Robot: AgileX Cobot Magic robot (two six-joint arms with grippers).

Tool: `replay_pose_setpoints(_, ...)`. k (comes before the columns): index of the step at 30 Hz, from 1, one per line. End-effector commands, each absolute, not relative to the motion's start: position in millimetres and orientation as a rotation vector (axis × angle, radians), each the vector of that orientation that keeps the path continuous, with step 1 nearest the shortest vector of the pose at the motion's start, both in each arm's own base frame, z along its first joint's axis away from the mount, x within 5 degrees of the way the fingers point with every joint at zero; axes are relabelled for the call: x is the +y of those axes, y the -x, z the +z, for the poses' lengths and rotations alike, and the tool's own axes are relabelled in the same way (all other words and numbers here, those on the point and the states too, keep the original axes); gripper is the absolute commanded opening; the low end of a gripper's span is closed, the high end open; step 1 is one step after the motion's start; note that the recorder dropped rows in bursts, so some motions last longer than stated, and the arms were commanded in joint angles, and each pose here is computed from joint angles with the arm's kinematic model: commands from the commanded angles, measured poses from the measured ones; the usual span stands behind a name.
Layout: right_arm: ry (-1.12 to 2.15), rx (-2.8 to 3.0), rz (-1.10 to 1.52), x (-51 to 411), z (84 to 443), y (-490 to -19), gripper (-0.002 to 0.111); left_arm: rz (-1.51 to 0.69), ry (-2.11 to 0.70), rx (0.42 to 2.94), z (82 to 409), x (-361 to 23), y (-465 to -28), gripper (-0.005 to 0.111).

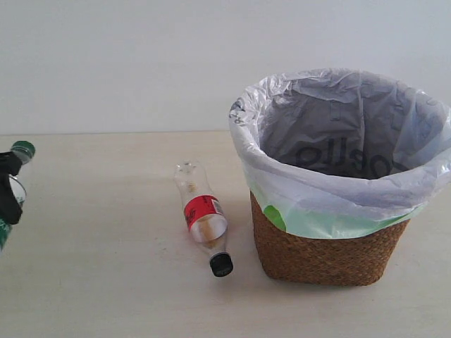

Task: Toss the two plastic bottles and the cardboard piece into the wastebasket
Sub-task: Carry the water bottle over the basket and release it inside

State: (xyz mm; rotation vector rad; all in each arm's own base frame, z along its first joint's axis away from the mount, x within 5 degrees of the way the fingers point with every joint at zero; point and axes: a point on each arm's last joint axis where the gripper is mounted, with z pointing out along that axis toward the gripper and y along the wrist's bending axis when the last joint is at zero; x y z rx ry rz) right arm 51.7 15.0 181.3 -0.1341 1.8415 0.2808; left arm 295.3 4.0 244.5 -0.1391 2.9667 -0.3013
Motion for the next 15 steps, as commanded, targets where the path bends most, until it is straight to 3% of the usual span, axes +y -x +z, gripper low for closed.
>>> replay_pose_setpoints(1,0.14,1.828,0.279,15,182,-51,0.013,-0.253,0.146,2.983,252,12,-280,0.004)
replay_pose_setpoints(11,0.14,1.828,0.279,15,182,-51,0.013,-0.26,0.18,2.955,235,10,-275,0.004)
replay_pose_setpoints(15,0.138,1.828,0.28,15,182,-51,0.013,-0.473,0.102,2.86,242,-7,-282,0.004)
